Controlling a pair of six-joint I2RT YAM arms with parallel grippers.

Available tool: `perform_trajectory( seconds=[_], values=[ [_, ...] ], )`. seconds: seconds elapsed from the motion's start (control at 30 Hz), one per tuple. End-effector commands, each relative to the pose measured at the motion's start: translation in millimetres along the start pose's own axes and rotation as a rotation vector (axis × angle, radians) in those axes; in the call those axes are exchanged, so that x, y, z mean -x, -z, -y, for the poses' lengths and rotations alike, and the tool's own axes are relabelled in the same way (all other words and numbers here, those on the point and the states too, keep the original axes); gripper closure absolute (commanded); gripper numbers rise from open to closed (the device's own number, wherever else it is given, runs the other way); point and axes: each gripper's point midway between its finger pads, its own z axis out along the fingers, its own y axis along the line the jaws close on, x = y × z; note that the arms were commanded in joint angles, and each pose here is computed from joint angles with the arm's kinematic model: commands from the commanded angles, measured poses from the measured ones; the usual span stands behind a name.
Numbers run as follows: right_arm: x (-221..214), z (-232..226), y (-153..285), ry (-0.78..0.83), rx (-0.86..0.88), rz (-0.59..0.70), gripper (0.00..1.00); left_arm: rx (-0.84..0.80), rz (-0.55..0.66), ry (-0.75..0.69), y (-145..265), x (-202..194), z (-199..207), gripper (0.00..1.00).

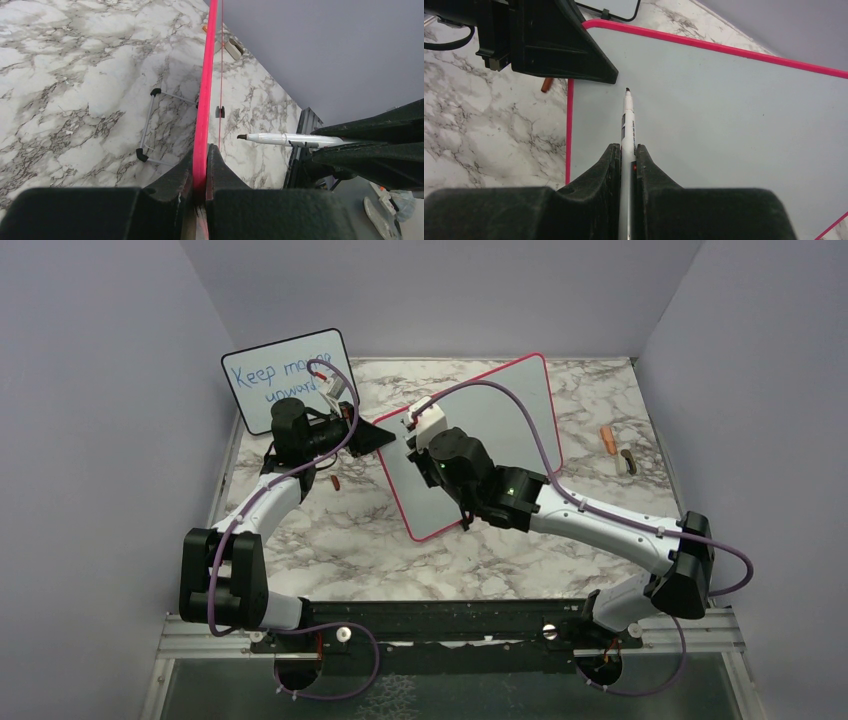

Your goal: Write a sentence on the whiteboard

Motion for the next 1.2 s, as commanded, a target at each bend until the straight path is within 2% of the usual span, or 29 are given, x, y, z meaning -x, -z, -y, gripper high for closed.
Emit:
perform_trajectory(
  seconds=[0.0, 0.77, 1.17],
  values=[
    [14, -1, -3, -0.014, -0.022, 0.036, 0.99, 0.033, -0.042, 0.008, -1, -16, -13, 1.00],
    [8, -10, -14, -0.011, -0.003, 0.032, 0.99, 0.026, -0.049, 0.014, -2, -18, -13, 1.00],
    [-5, -9, -18, 0.013, -0.026, -0.011, 0.99, 0.023, -0.050, 0.014, -2, -18, -13, 1.00]
  ],
)
